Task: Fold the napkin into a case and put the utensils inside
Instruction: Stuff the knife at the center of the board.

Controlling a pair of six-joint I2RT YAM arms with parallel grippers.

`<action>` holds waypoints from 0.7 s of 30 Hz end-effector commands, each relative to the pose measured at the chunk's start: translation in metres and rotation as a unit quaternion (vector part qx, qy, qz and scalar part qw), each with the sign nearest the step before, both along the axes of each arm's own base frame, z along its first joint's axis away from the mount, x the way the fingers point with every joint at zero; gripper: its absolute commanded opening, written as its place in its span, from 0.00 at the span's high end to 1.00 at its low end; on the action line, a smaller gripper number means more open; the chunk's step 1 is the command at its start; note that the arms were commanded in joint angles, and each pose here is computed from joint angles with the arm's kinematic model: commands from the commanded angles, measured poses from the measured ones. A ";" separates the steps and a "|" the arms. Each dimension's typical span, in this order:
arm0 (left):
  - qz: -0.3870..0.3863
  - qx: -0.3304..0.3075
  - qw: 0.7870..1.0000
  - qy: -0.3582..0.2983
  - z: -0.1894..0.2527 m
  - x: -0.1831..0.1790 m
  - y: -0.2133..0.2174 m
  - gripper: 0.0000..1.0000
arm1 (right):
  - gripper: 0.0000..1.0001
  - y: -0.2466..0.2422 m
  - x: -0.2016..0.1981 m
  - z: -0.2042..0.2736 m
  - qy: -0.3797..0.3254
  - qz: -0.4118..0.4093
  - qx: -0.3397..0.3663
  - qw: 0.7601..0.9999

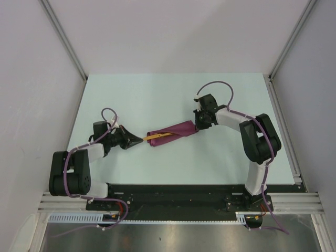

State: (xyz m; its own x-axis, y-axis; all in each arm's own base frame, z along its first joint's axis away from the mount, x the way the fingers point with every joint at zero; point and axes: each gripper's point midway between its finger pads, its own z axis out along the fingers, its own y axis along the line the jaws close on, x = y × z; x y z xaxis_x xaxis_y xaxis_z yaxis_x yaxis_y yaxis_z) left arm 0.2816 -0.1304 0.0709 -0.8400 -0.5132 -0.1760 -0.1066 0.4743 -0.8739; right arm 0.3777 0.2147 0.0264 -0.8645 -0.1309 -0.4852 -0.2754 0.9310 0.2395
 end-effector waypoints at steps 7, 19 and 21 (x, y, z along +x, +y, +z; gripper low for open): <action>0.028 -0.012 0.998 -0.050 0.008 -0.005 -0.001 1.00 | 1.00 -0.001 -0.002 -0.020 0.021 -0.020 0.016 0.999; 0.027 -0.026 0.997 -0.062 0.007 -0.004 -0.014 1.00 | 1.00 0.002 -0.003 -0.030 0.037 -0.016 0.017 0.999; 0.023 -0.030 0.997 -0.064 0.006 -0.002 -0.016 1.00 | 1.00 0.002 -0.002 -0.031 0.038 -0.016 0.016 0.999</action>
State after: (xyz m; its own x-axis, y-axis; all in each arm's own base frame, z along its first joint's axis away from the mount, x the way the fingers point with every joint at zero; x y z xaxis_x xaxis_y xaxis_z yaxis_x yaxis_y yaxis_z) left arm 0.2730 -0.1419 0.0772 -0.7958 -0.5593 -0.2322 -0.0381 0.4289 -0.9025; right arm 0.3812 0.2169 0.0215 -0.8788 -0.0723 -0.4717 -0.2381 0.9231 0.3021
